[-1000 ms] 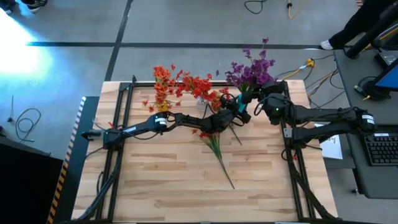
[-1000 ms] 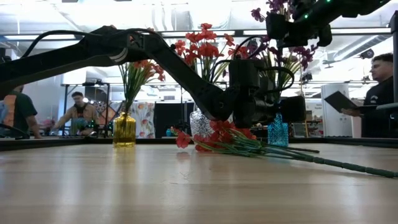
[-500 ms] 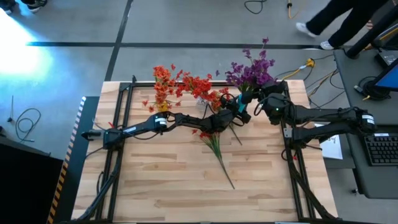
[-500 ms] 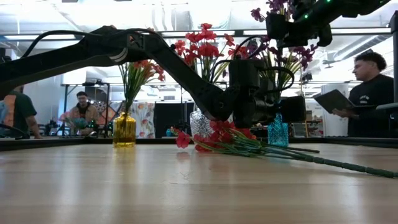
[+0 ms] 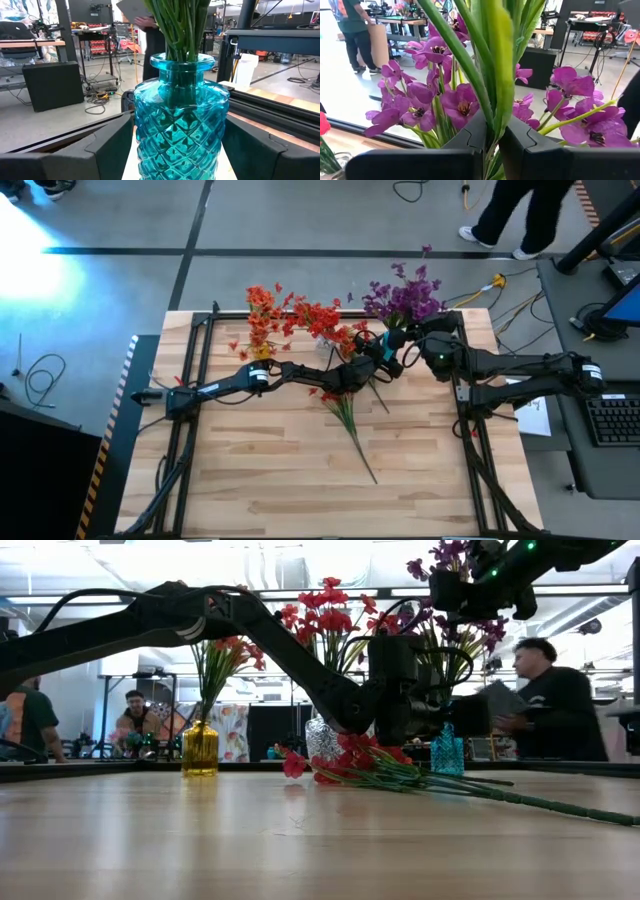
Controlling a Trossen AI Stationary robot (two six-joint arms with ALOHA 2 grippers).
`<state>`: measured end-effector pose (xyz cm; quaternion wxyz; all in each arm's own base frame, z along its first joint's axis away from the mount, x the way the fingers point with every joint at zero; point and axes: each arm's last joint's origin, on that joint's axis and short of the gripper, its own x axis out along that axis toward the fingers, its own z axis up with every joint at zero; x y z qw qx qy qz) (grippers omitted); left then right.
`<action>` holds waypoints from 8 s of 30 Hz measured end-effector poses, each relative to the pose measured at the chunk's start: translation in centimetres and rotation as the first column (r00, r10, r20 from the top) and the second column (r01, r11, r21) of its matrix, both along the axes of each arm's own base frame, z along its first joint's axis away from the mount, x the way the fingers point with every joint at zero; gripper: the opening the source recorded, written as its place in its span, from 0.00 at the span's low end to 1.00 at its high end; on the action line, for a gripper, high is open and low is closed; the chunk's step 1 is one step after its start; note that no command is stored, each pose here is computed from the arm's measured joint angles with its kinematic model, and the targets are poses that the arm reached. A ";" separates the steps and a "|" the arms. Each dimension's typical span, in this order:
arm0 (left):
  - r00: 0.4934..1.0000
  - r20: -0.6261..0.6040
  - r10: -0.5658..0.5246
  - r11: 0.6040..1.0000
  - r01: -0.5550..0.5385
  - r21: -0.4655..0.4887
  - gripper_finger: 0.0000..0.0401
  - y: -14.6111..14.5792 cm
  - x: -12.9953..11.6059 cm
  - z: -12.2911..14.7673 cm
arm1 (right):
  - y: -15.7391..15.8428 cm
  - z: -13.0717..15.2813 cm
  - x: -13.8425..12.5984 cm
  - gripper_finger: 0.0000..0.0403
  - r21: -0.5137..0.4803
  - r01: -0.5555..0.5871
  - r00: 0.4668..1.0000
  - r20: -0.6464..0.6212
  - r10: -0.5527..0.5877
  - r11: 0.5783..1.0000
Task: Sort flowers into vase by color
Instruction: Put the purple flowers into the blue vase
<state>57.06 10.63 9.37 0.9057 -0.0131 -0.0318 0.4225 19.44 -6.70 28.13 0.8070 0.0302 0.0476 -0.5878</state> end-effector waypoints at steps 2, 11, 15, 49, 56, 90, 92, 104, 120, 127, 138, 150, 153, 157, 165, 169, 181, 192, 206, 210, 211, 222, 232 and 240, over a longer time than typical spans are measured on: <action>1.000 -0.002 0.000 1.000 0.000 0.000 0.67 0.0 0.0 0.0 | 0.0 0.0 0.0 0.07 0.001 0.000 1.000 -0.003 0.000 1.000; 1.000 -0.006 0.000 1.000 0.000 -0.001 0.67 0.0 0.0 -0.1 | 0.0 -0.8 -0.1 0.07 0.027 0.004 1.000 -0.027 -0.004 1.000; 1.000 -0.006 0.000 1.000 0.000 -0.001 0.67 0.0 0.0 -0.1 | 0.0 -1.1 -0.2 0.07 0.032 0.005 1.000 -0.029 -0.004 0.999; 1.000 -0.008 0.000 1.000 0.000 -0.001 0.67 0.0 0.0 -0.1 | 0.2 -3.7 -0.6 0.07 0.073 -0.008 0.998 -0.055 0.012 0.997; 1.000 -0.015 0.001 1.000 -0.001 -0.002 0.67 0.0 0.0 -0.1 | 0.1 -4.2 -0.2 0.07 0.079 -0.008 0.997 -0.081 0.014 0.997; 1.000 -0.022 0.001 1.000 -0.001 -0.003 0.67 0.0 0.0 -0.2 | -0.2 -6.4 1.3 0.07 0.120 -0.012 0.987 -0.160 0.032 0.993; 1.000 -0.021 0.001 1.000 -0.001 -0.003 0.67 0.0 0.0 -0.2 | -0.2 -6.6 1.4 0.07 0.124 -0.013 0.985 -0.171 0.034 0.992; 1.000 -0.022 0.000 1.000 0.000 -0.003 0.67 0.0 0.0 -0.2 | -0.2 -6.4 1.3 0.07 0.127 -0.019 0.987 -0.157 0.039 0.992; 1.000 -0.023 0.001 1.000 -0.001 -0.004 0.67 0.0 0.0 -0.2 | 0.2 -5.2 0.2 0.44 0.147 -0.084 0.989 -0.111 0.101 0.986; 1.000 -0.024 0.001 1.000 -0.001 -0.004 0.67 0.0 0.0 -0.2 | 0.4 -4.2 -0.4 0.48 0.141 -0.118 0.990 -0.060 0.127 0.983; 1.000 -0.028 0.001 1.000 -0.001 -0.004 0.67 0.0 0.0 -0.2 | 0.5 -3.9 -0.6 0.18 0.139 -0.132 0.989 -0.050 0.140 0.981; 1.000 -0.029 0.001 1.000 -0.001 -0.004 0.67 0.0 0.0 -0.3 | 0.5 -4.0 -0.6 0.04 0.144 -0.149 0.986 -0.057 0.159 0.978; 1.000 -0.029 0.001 1.000 -0.001 -0.004 0.67 0.0 0.0 -0.3 | 0.5 -4.0 -0.6 0.03 0.145 -0.149 0.985 -0.059 0.159 0.978; 1.000 -0.029 0.001 1.000 -0.001 -0.005 0.67 0.0 0.0 -0.3 | 0.5 -4.1 -0.6 0.03 0.151 -0.148 0.985 -0.070 0.160 0.977; 1.000 -0.029 0.000 1.000 -0.001 -0.005 0.67 0.0 0.0 -0.3 | 0.5 -4.3 -0.7 0.03 0.166 -0.141 0.984 -0.081 0.156 0.976; 1.000 -0.029 0.000 1.000 0.000 -0.005 0.67 0.0 0.0 -0.3 | 0.5 -4.3 -0.7 0.03 0.169 -0.140 0.985 -0.080 0.155 0.976; 1.000 -0.029 0.000 1.000 0.000 -0.004 0.67 0.0 0.0 -0.3 | 0.5 -4.9 -1.0 0.03 0.202 -0.116 0.984 -0.110 0.140 0.972; 1.000 -0.028 -0.001 1.000 0.001 -0.004 0.67 -0.1 0.0 -0.3 | 0.5 -4.9 -1.1 0.03 0.195 -0.110 0.983 -0.124 0.136 0.975; 0.998 -0.041 0.056 0.998 -0.056 0.011 0.67 -0.6 0.0 -0.1 | 0.6 -4.5 -1.0 0.32 0.190 -0.118 0.981 -0.132 0.145 0.975; 0.997 -0.048 0.068 0.998 -0.067 0.015 0.67 -0.6 0.0 -0.1 | 0.6 -4.5 -1.0 0.42 0.192 -0.122 0.980 -0.130 0.149 0.974; 0.997 -0.048 0.066 0.998 -0.066 0.015 0.67 -0.7 0.0 -0.1 | 0.6 -4.5 -0.9 0.44 0.194 -0.126 0.980 -0.128 0.152 0.973; 0.996 -0.046 0.078 0.997 -0.077 0.023 0.67 -1.8 0.2 0.4 | 1.0 -4.1 -2.1 0.59 0.227 -0.158 0.973 -0.130 0.190 0.961; 0.992 -0.053 0.113 0.993 -0.112 0.029 0.67 -2.7 0.2 0.6 | 1.6 -3.3 -4.4 0.68 0.278 -0.198 0.972 -0.071 0.225 0.940; 0.991 -0.077 0.109 0.993 -0.105 0.059 0.67 -4.5 0.3 0.8 | 1.9 -3.2 -5.1 0.71 0.306 -0.236 0.961 -0.067 0.269 0.922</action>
